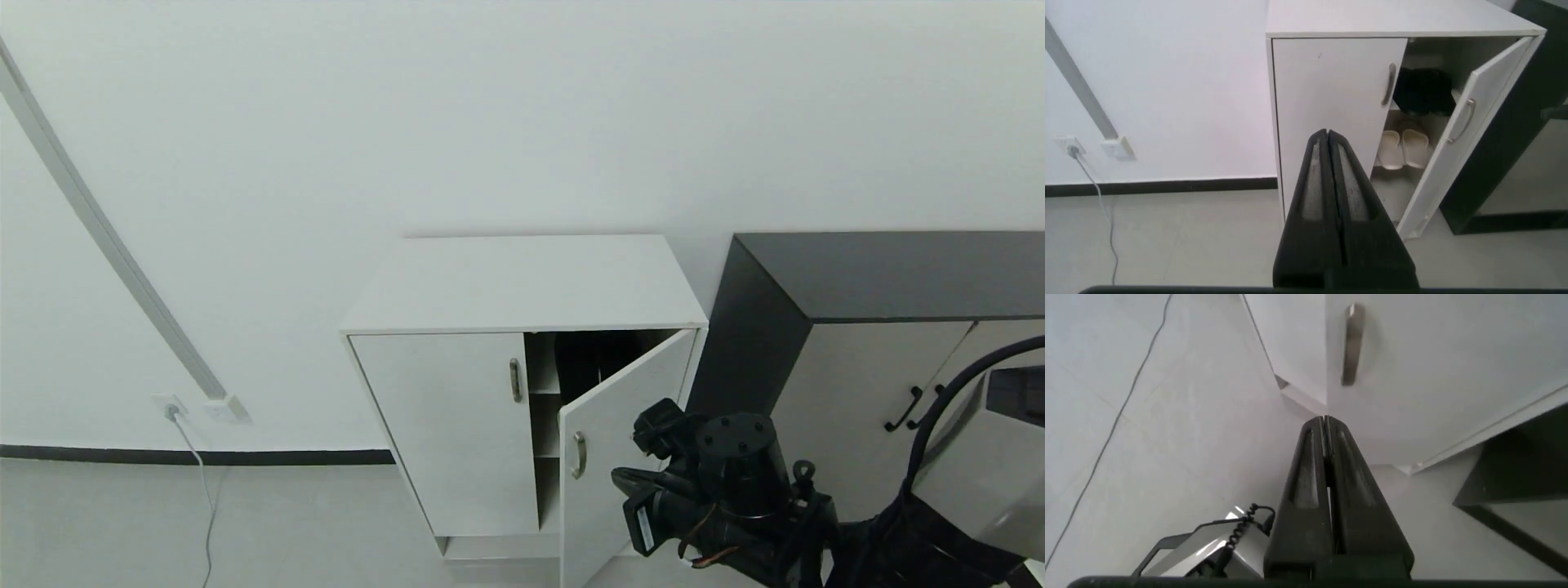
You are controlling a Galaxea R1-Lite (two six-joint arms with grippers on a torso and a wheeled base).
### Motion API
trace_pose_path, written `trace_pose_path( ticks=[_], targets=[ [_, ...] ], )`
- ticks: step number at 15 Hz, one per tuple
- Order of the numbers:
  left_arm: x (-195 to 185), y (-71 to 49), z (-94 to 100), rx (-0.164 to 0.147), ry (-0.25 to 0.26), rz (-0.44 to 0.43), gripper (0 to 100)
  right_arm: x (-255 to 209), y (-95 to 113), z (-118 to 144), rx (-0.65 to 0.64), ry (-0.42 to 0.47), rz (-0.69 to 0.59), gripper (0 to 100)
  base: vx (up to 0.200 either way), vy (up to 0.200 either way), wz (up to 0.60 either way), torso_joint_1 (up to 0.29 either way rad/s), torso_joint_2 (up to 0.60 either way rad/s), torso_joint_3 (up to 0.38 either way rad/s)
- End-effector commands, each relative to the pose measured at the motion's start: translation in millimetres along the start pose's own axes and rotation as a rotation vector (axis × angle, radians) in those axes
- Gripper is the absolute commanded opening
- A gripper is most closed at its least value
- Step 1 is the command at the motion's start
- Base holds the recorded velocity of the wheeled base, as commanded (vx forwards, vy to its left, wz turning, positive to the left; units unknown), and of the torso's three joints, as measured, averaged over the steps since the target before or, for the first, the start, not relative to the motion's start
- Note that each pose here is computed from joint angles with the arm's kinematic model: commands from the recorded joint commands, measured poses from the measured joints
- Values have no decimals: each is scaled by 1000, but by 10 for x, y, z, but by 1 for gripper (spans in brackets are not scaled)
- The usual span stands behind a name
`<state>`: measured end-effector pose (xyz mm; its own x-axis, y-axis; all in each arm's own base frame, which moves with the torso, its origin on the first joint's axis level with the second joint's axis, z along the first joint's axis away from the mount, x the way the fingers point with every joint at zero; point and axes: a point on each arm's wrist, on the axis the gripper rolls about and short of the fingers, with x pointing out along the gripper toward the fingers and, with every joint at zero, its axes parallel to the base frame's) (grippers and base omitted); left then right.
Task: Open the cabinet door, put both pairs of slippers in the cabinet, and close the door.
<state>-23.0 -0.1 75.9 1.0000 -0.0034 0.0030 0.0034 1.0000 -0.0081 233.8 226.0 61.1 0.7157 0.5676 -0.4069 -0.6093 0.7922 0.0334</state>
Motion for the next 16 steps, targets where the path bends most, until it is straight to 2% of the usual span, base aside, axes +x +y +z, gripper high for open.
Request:
trace_pose_path(
  ticks=[1,7,16],
  targets=[
    [1,0,0,-1,1,0,0,21,4,-30,-1,11,0,0,0,0,0,0,0,0],
    [1,0,0,-3,1,0,0,292,-40,-30,13,2,-19,0,0,0,0,0,0,0],
    [1,1,0,-3,1,6,0,813,-308,36,48,-59,-86,0,0,0,0,0,0,0]
  ],
)
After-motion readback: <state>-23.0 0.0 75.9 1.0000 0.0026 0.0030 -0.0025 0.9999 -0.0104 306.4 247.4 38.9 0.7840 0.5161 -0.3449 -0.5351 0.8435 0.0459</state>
